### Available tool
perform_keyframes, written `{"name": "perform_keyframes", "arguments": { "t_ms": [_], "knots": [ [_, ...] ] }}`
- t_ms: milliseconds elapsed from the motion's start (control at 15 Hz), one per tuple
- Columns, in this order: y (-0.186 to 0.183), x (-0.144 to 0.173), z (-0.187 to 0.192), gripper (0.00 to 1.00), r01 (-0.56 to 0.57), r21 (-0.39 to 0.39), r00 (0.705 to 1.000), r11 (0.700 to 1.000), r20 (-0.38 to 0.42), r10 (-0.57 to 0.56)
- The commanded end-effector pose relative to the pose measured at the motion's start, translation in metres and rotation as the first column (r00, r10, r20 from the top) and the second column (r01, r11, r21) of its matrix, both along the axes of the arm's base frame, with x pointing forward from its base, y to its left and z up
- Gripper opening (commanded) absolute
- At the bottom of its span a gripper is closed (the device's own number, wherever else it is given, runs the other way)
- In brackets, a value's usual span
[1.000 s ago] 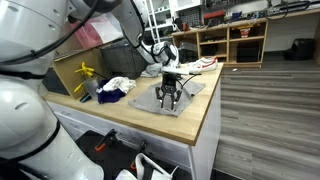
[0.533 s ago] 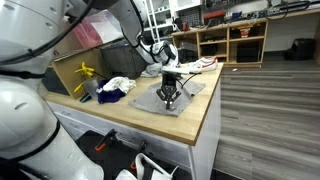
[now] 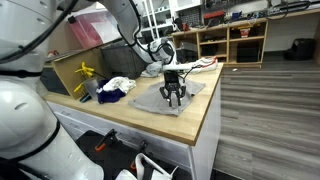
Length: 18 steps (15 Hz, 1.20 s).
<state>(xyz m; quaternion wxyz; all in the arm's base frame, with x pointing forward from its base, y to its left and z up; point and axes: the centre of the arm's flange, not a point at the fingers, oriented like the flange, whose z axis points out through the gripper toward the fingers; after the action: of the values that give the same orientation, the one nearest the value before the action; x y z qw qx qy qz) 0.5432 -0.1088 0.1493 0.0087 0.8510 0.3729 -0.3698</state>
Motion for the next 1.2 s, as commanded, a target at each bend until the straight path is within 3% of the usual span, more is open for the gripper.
{"name": "perform_keyframes", "arguments": {
  "t_ms": [0, 133, 267, 333, 467, 1067, 1133],
  "knots": [
    [-0.008, -0.016, 0.01, 0.78, -0.066, 0.003, 0.996, 0.998, 0.058, 0.066],
    [-0.01, -0.021, 0.007, 0.93, -0.078, 0.009, 0.995, 0.997, 0.066, 0.077],
    [-0.01, -0.027, 0.003, 1.0, -0.085, 0.021, 0.995, 0.996, 0.054, 0.084],
    [-0.009, -0.031, 0.001, 0.65, -0.081, 0.025, 0.996, 0.996, 0.046, 0.08],
    [-0.006, -0.037, -0.001, 0.68, -0.072, 0.031, 0.997, 0.997, 0.026, 0.071],
    [0.0, -0.04, 0.0, 0.0, -0.056, 0.043, 0.998, 0.997, 0.023, 0.055],
    [0.0, -0.04, 0.001, 0.0, -0.058, 0.044, 0.998, 0.997, 0.028, 0.057]
  ]
}}
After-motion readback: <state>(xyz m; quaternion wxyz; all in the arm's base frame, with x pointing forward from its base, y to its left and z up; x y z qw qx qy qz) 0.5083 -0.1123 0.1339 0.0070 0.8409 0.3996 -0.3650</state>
